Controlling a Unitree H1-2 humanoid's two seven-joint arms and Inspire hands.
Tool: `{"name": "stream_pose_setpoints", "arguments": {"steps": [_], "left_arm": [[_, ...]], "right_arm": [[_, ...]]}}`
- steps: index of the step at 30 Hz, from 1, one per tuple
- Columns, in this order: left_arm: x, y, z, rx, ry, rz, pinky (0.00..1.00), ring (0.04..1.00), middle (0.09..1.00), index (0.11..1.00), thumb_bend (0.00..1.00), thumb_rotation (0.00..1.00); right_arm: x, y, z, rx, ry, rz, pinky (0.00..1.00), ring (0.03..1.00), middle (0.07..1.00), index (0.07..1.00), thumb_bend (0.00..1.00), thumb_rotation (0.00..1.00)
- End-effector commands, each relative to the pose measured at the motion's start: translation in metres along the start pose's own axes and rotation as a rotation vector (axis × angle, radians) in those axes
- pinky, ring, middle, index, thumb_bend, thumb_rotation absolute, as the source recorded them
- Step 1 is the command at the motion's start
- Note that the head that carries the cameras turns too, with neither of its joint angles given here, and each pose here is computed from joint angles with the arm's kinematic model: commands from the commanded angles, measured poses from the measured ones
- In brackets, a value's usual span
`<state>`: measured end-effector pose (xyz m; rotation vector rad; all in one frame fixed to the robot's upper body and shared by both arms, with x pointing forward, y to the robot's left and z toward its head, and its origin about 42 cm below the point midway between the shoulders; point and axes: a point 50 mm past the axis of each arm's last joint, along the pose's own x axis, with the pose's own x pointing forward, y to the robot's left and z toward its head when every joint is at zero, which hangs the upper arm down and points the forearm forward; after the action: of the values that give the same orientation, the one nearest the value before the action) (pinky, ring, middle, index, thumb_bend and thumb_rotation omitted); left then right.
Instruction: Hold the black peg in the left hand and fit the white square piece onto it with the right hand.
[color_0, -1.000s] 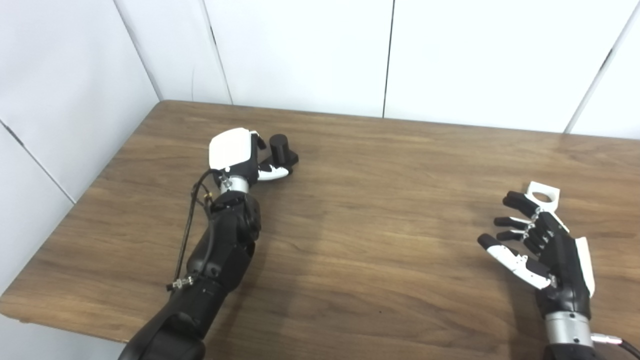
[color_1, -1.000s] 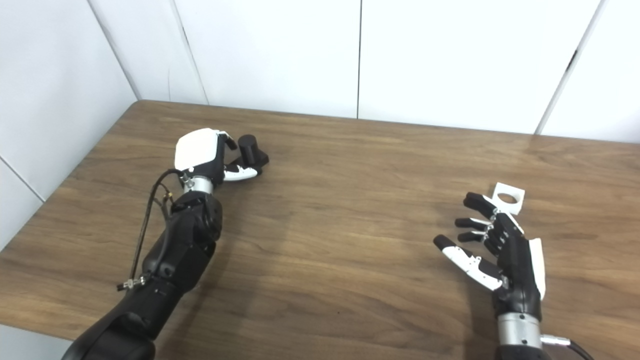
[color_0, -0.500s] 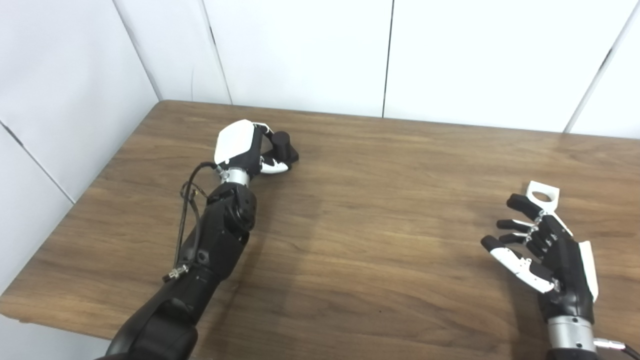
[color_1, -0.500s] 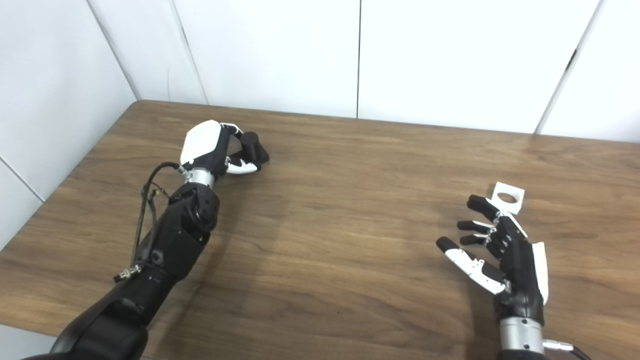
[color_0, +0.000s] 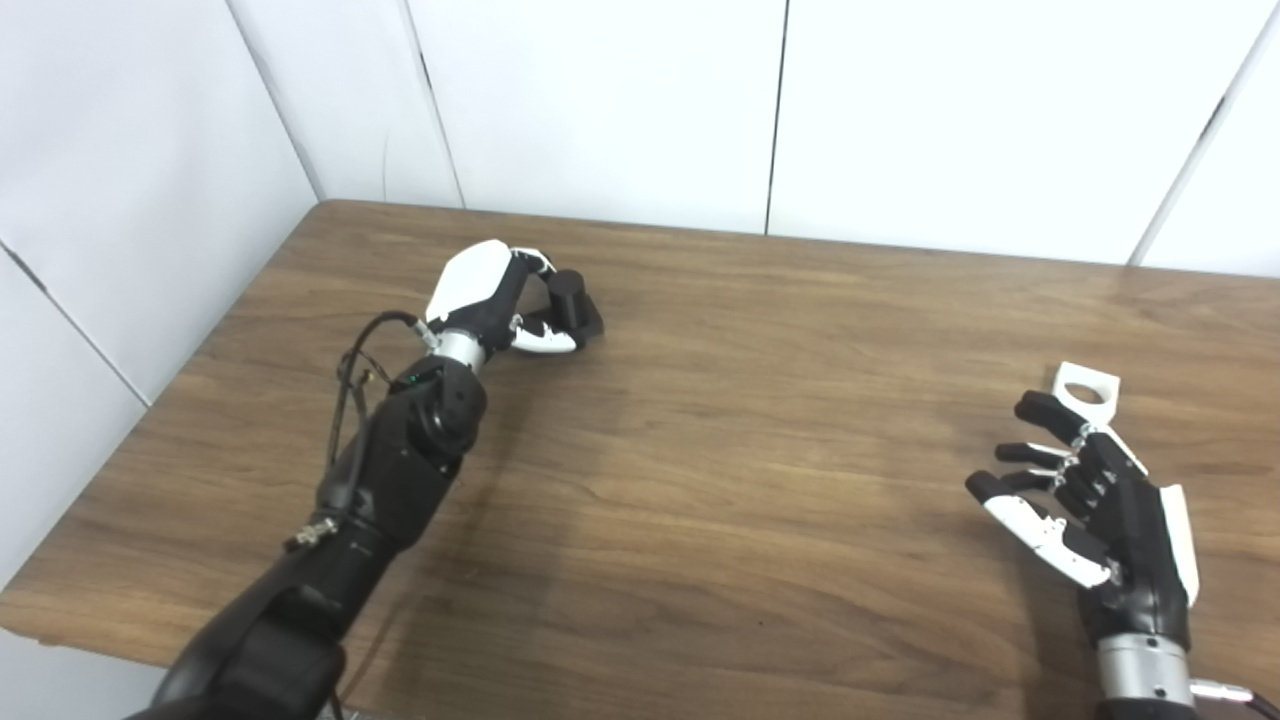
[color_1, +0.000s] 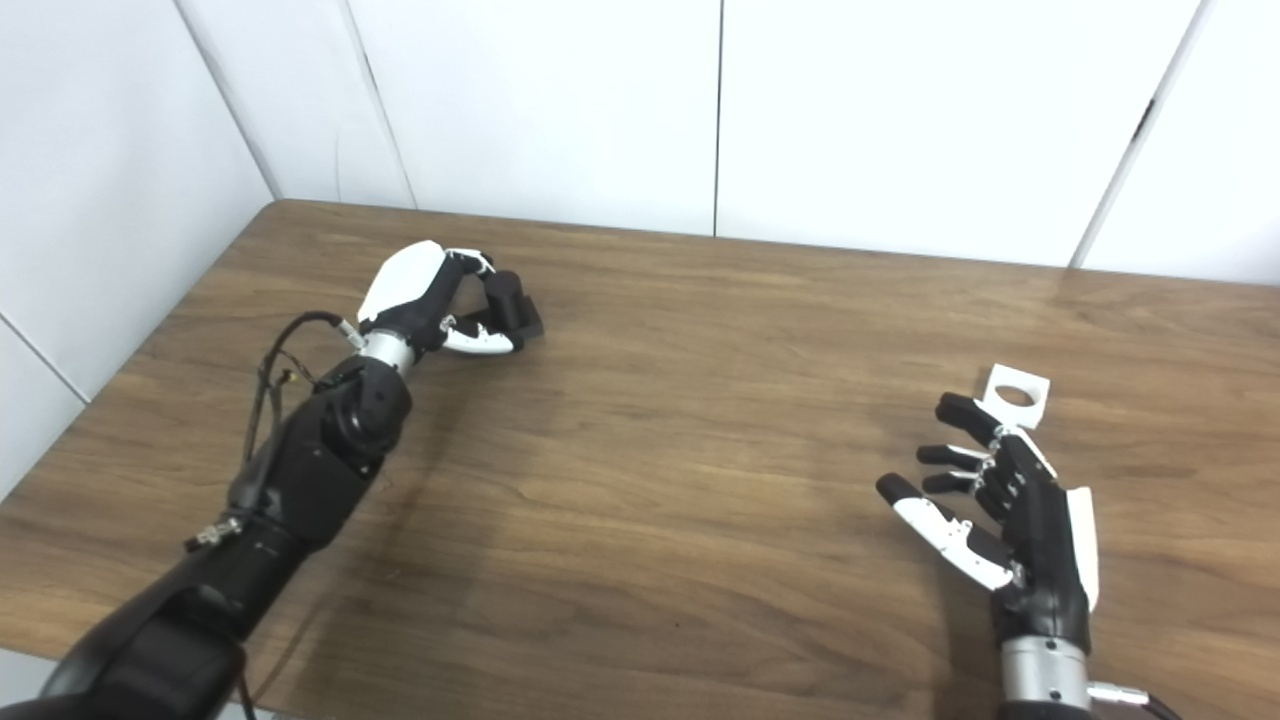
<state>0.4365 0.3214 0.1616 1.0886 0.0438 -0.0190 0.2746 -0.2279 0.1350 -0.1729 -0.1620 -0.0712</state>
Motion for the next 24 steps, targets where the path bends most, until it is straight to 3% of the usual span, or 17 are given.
{"name": "stream_pose_setpoints", "arguments": {"steps": [1,9,18,24], "left_arm": [[-0.004,-0.006,0.001,0.013,-0.060,-0.096,0.89,0.904,0.867,0.494,0.52,0.08],[-0.009,-0.005,0.012,-0.044,-0.284,-0.212,0.84,0.899,0.866,0.496,0.52,0.08],[-0.014,-0.024,0.026,-0.070,-0.412,-0.323,0.85,0.917,0.867,0.494,0.52,0.08],[-0.020,-0.034,0.041,-0.073,-0.488,-0.336,0.83,0.909,0.864,0.493,0.52,0.07]], "right_arm": [[0.000,0.001,0.007,0.009,-0.043,-0.017,0.50,0.612,0.760,0.742,0.75,0.27],[0.001,0.002,0.007,0.004,-0.039,-0.018,0.50,0.606,0.766,0.737,0.75,0.27],[0.001,0.003,0.008,-0.010,-0.045,-0.020,0.49,0.606,0.760,0.741,0.75,0.27],[0.002,0.002,0.010,-0.008,-0.043,-0.021,0.50,0.615,0.762,0.740,0.74,0.25]]}}
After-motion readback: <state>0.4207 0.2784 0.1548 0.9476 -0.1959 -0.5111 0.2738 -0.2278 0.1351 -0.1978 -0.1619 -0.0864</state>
